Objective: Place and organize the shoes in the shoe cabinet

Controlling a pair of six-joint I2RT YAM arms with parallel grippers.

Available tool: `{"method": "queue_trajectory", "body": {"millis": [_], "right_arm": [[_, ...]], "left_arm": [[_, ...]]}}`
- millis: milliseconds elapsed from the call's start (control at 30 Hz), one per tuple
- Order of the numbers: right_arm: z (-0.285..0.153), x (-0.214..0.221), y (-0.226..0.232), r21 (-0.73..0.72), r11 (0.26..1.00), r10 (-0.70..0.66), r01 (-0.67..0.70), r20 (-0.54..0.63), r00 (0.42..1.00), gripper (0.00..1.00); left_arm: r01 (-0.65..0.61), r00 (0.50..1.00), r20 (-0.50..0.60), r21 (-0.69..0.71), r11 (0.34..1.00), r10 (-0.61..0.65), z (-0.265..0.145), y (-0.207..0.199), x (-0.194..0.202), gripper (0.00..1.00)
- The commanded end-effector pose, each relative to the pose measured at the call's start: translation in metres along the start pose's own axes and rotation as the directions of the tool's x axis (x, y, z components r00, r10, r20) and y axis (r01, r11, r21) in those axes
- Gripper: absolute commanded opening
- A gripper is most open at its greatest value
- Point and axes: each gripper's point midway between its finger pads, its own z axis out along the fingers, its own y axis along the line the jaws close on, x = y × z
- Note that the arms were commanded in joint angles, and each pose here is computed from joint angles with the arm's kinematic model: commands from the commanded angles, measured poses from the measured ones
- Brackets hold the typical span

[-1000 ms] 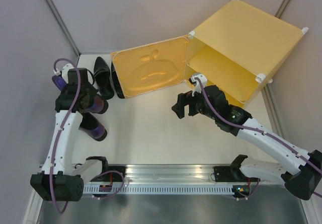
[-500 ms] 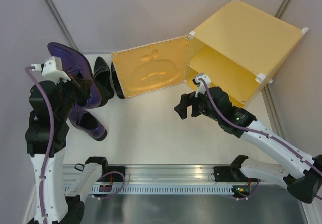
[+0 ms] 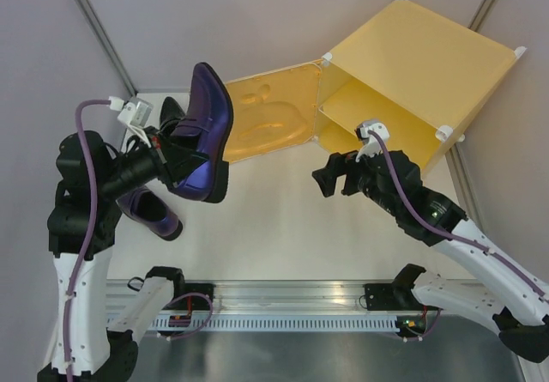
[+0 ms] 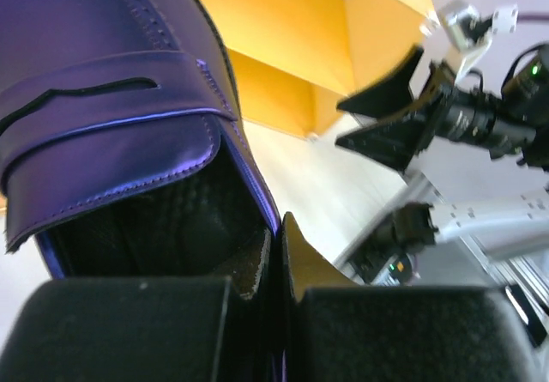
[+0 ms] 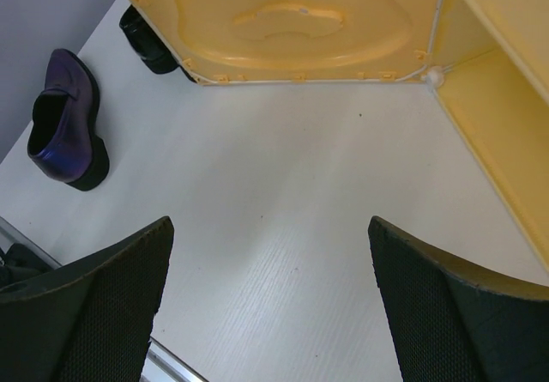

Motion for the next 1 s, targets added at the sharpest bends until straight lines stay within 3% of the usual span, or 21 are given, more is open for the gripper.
{"method": "queue_trajectory", "body": {"millis": [0,67,167,333,400,600,900,967], "right_arm": [[-0.023,-0.034,-0.012,0.077,0.997,0.005,-0.014,0.112,0.994,0.98],[-0.031,-0.04,-0.021,0.121,0.992,0.002,-0.02,0.144,0.99,0.98],[-0.041,-0.046,-0.032,0.173,0.985,-0.006,-0.025,0.178,0.984,0.98],[-0.056,-0.051,-0.041,0.201,0.978,0.0,-0.046,0.224,0.975,0.98],[-0.06,-0.053,-0.044,0.213,0.976,0.002,-0.054,0.237,0.972,0.98],[-0.073,-0.054,-0.051,0.238,0.969,0.012,-0.074,0.251,0.968,0.98],[-0.07,-0.025,-0.057,0.248,0.964,0.044,-0.091,0.188,0.981,0.98],[-0.069,-0.02,-0.059,0.251,0.963,0.051,-0.096,0.182,0.982,0.98]], "left_arm": [[-0.079,0.997,0.024,0.203,0.976,0.076,0.012,-0.034,-0.011,0.02],[-0.06,0.998,-0.016,0.204,0.977,0.064,0.025,-0.029,-0.002,0.02],[-0.05,0.991,-0.102,0.298,0.953,0.083,0.043,-0.055,0.022,0.02],[-0.101,0.967,-0.19,0.325,0.94,0.169,0.079,-0.083,0.058,0.02],[-0.106,0.942,-0.261,0.364,0.925,0.21,0.098,-0.1,0.085,0.02],[-0.231,0.838,-0.411,0.329,0.916,0.359,0.167,-0.099,0.159,0.02],[-0.396,0.684,-0.519,0.328,0.858,0.514,0.249,-0.072,0.256,0.02],[-0.415,0.684,-0.508,0.321,0.851,0.524,0.262,-0.07,0.266,0.02]]}}
